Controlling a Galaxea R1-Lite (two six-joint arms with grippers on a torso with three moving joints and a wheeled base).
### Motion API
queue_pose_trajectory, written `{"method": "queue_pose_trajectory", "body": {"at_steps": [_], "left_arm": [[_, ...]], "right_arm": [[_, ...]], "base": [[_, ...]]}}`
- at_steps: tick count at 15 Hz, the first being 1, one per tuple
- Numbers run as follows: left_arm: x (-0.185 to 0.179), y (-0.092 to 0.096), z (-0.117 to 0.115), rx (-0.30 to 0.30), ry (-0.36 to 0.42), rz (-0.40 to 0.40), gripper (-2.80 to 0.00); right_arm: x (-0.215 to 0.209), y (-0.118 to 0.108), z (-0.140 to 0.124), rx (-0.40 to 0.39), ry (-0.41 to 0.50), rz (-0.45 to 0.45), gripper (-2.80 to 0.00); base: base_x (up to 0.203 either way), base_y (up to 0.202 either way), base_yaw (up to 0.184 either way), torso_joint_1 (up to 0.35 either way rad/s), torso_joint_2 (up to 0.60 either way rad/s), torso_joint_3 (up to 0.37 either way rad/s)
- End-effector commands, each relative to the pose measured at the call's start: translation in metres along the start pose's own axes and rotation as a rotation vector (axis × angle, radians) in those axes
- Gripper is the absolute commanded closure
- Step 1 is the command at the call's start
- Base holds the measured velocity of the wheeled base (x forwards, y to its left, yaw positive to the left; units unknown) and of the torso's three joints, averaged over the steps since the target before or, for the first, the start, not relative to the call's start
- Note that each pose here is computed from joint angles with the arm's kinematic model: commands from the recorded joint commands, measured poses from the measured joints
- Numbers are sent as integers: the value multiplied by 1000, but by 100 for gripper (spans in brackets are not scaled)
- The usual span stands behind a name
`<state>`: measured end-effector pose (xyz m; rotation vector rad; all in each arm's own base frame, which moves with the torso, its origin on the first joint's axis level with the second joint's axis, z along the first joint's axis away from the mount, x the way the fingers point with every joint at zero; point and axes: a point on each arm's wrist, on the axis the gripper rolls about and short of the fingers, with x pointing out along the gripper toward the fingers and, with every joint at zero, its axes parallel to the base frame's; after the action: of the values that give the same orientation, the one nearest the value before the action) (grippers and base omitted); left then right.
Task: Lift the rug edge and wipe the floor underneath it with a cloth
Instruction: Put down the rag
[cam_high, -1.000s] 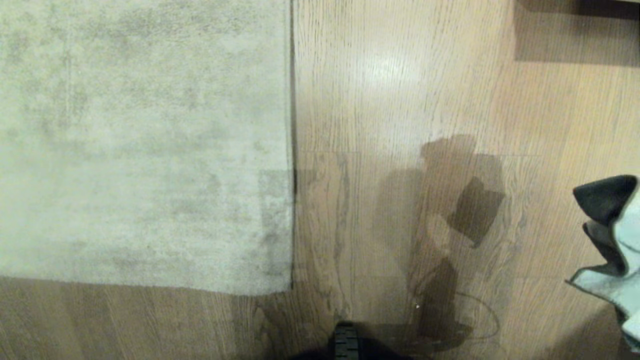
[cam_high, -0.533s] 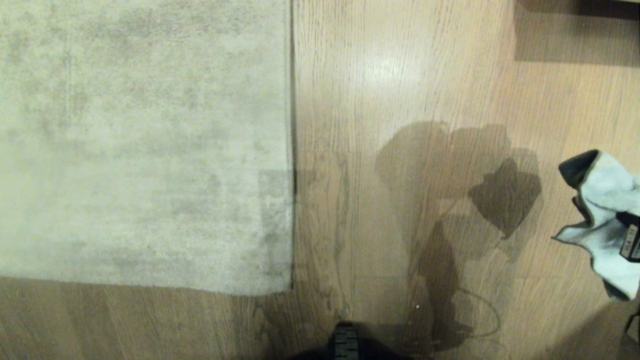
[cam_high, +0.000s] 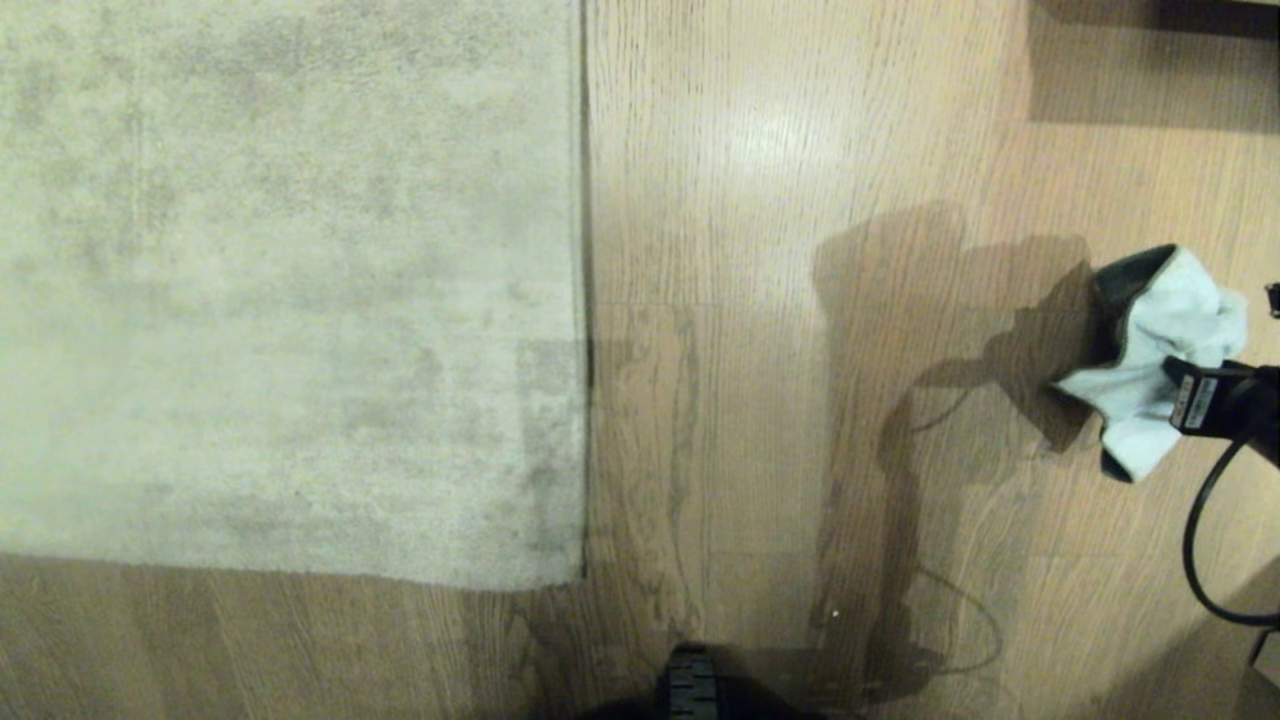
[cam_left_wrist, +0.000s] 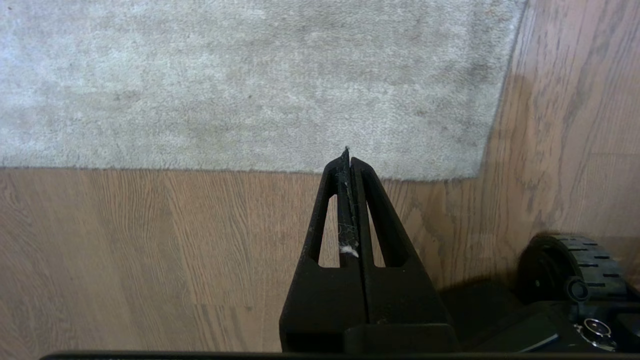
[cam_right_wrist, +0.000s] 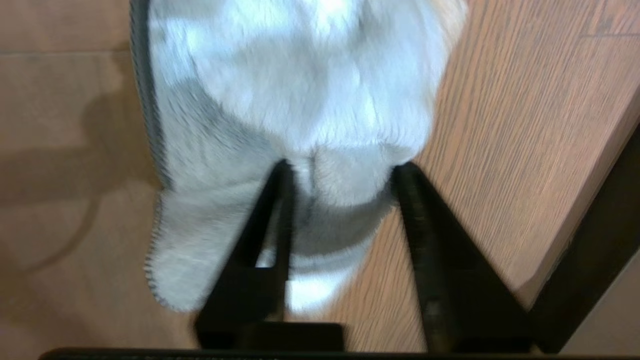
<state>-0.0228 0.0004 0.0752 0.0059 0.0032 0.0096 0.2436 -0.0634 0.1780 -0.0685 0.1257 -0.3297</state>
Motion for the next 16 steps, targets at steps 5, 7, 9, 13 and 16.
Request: {"method": "queue_pose_trajectory", "body": {"at_steps": [5, 7, 9, 13, 16], "left_arm": [[0, 0, 0, 0, 0, 0, 0], [0, 0, 0, 0, 0, 0, 0], [0, 0, 0, 0, 0, 0, 0], [0, 0, 0, 0, 0, 1, 0], [0, 0, 0, 0, 0, 0, 0]], "right_arm": [[27, -12, -9, -24, -27, -34, -280], [22, -13, -4, -42, -42, -36, -280], [15, -14, 3, -46, -66, -38, -280], [-5, -15, 26, -48, -128, -38, -280], [-11, -10, 28, -55, -129, 44, -280]], "base": [[0, 0, 0, 0, 0, 0], [0, 0, 0, 0, 0, 0], [0, 0, 0, 0, 0, 0], [0, 0, 0, 0, 0, 0], [0, 0, 0, 0, 0, 0]]}}
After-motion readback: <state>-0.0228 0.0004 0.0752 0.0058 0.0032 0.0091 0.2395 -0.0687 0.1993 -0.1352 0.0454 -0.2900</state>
